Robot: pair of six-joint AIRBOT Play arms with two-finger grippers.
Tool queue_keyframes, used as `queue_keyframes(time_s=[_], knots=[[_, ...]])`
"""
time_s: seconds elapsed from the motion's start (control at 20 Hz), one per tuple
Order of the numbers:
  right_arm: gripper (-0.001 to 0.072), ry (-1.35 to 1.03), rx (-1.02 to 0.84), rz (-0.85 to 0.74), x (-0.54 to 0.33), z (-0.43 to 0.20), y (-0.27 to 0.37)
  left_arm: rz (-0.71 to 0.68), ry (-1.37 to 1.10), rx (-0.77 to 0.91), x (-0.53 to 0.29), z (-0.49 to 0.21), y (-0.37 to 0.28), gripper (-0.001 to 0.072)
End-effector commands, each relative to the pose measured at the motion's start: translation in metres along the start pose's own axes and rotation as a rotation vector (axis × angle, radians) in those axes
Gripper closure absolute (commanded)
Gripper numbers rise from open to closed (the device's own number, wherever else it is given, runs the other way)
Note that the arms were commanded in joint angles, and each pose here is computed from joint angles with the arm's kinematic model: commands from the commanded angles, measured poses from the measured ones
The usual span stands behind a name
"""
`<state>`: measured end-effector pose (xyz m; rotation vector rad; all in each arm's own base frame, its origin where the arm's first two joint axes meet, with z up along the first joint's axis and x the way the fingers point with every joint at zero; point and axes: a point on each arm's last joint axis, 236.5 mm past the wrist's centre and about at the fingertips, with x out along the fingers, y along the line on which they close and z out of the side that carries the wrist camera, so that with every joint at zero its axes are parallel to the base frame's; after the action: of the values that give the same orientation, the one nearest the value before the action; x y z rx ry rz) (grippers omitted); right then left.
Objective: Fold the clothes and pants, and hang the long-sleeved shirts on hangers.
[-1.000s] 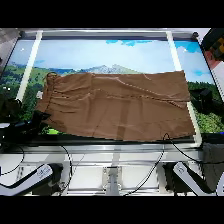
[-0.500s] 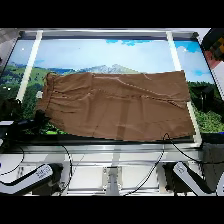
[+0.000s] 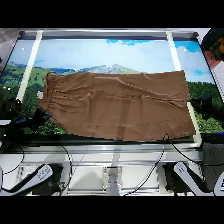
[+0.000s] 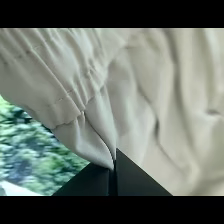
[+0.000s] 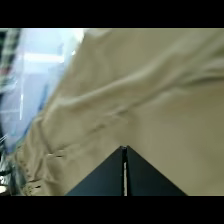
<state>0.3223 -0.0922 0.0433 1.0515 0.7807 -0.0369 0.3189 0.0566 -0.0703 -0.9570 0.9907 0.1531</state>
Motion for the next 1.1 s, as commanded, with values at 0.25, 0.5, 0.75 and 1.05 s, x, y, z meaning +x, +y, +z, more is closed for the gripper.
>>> queue_keyframes(time_s=[0.25, 0.5, 0.75, 1.05], knots=[[0.0700, -0.046, 0.262, -0.264, -0.037, -0.052, -0.115, -0.063, -0.067, 0.113, -0.034, 0.002, -0.036, 0.0691], [0.0336, 0.049, 0.379, -0.442, -0.052, -0.084, -0.149, -0.063, -0.069, 0.116, -0.034, 0.002, -0.037, 0.0691], [0.0214, 0.122, 0.487, -0.480, -0.046, -0.100, -0.168, -0.063, -0.069, 0.130, -0.034, 0.002, -0.037, 0.0691], [0.0229, 0.063, 0.538, -0.465, -0.032, -0.083, -0.185, -0.063, -0.069, 0.130, -0.034, 0.002, -0.037, 0.0691]])
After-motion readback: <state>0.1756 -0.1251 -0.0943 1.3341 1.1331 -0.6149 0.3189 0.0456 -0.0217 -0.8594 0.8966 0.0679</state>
